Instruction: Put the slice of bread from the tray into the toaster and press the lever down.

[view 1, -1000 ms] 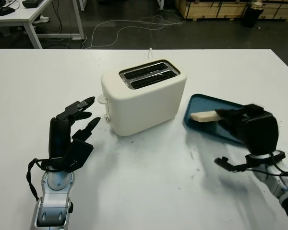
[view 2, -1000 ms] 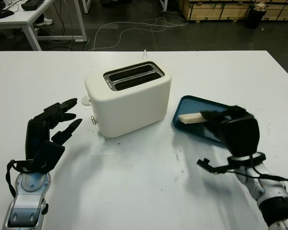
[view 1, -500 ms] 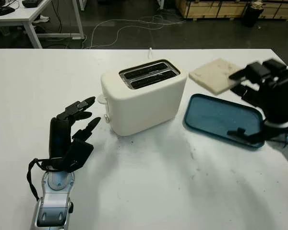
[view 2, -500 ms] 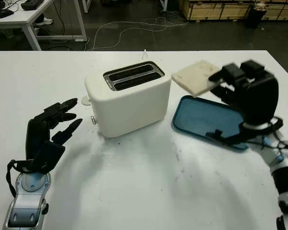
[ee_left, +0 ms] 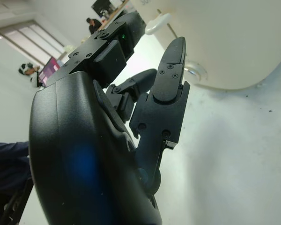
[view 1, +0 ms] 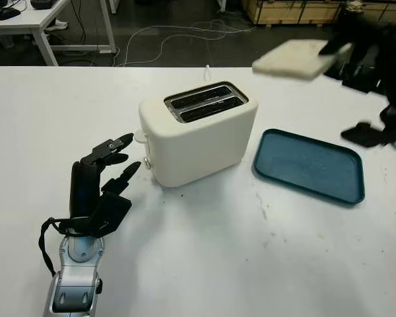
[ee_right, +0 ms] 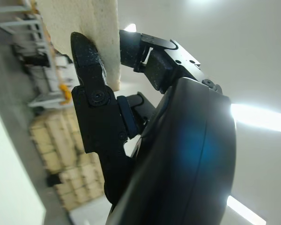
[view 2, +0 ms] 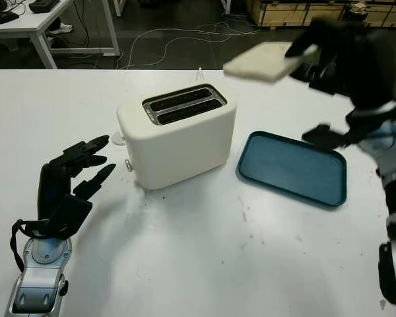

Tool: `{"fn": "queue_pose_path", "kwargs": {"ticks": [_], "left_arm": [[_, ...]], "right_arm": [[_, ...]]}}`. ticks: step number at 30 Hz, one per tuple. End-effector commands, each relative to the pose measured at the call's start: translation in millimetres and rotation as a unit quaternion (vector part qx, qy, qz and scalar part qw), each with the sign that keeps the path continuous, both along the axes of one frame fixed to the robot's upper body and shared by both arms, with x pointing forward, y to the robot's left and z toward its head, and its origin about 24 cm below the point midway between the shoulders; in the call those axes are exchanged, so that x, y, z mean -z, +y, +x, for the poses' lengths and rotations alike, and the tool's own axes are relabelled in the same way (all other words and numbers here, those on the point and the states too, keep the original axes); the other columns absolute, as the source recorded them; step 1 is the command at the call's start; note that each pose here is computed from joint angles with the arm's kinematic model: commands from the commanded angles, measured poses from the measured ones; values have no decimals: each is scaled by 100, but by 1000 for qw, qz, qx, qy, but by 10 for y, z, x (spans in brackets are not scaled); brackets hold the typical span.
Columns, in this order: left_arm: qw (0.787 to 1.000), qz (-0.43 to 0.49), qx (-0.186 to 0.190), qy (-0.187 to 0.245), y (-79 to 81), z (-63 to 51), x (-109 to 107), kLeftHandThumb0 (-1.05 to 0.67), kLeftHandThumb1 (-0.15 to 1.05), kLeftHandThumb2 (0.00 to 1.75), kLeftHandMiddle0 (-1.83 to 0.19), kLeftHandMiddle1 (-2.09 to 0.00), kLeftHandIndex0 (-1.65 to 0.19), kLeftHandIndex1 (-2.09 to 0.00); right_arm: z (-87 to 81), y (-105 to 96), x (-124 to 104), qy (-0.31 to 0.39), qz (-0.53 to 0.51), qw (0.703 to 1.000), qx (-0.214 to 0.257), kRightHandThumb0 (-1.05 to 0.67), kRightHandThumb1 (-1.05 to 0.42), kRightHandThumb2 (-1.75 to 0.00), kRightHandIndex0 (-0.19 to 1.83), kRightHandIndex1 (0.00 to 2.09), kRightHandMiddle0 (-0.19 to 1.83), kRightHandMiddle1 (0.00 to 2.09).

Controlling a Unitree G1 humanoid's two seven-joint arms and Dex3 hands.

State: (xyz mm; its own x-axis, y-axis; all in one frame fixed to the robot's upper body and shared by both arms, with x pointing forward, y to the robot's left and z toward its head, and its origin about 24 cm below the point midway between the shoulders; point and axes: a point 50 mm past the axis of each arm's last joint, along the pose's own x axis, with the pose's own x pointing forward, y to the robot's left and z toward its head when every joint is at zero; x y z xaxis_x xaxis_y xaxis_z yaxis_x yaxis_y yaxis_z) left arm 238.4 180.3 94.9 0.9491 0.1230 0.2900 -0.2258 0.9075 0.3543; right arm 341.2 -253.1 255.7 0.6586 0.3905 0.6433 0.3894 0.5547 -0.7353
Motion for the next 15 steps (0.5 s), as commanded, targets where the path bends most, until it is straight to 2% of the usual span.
{"fn": "queue_pose_path", "kwargs": {"ticks": [1, 3, 6, 10, 15], "left_arm": [[1000, 4, -4, -9, 4, 5, -39, -26, 92, 15, -50, -91, -81, -3], [1000, 8, -3, -9, 3, 3, -40, -28, 92, 16, -50, -91, -80, -2], [1000, 4, -3, -8, 0, 2, -34, -28, 92, 16, -50, -90, -80, -2], [1000, -3, -2, -8, 5, -2, -27, -27, 92, 17, -49, -90, -80, -2], [1000, -1, -4, -10, 9, -6, -22, -28, 92, 16, -50, -91, -81, -2]], "right_arm": [[57, 63, -150, 21, 25, 999, -37, -41, -89, 0, 97, 162, 87, 138], [111, 110, -240, 50, 35, 996, -60, -45, -90, 0, 110, 137, 101, 110], [170, 202, -371, 72, 36, 993, -81, -47, -87, 0, 118, 125, 111, 96], [254, 349, -528, 121, 26, 987, -104, -45, -86, 0, 120, 131, 113, 104], [353, 561, -572, 200, 21, 970, -135, -44, -84, 0, 123, 134, 110, 120]]}}
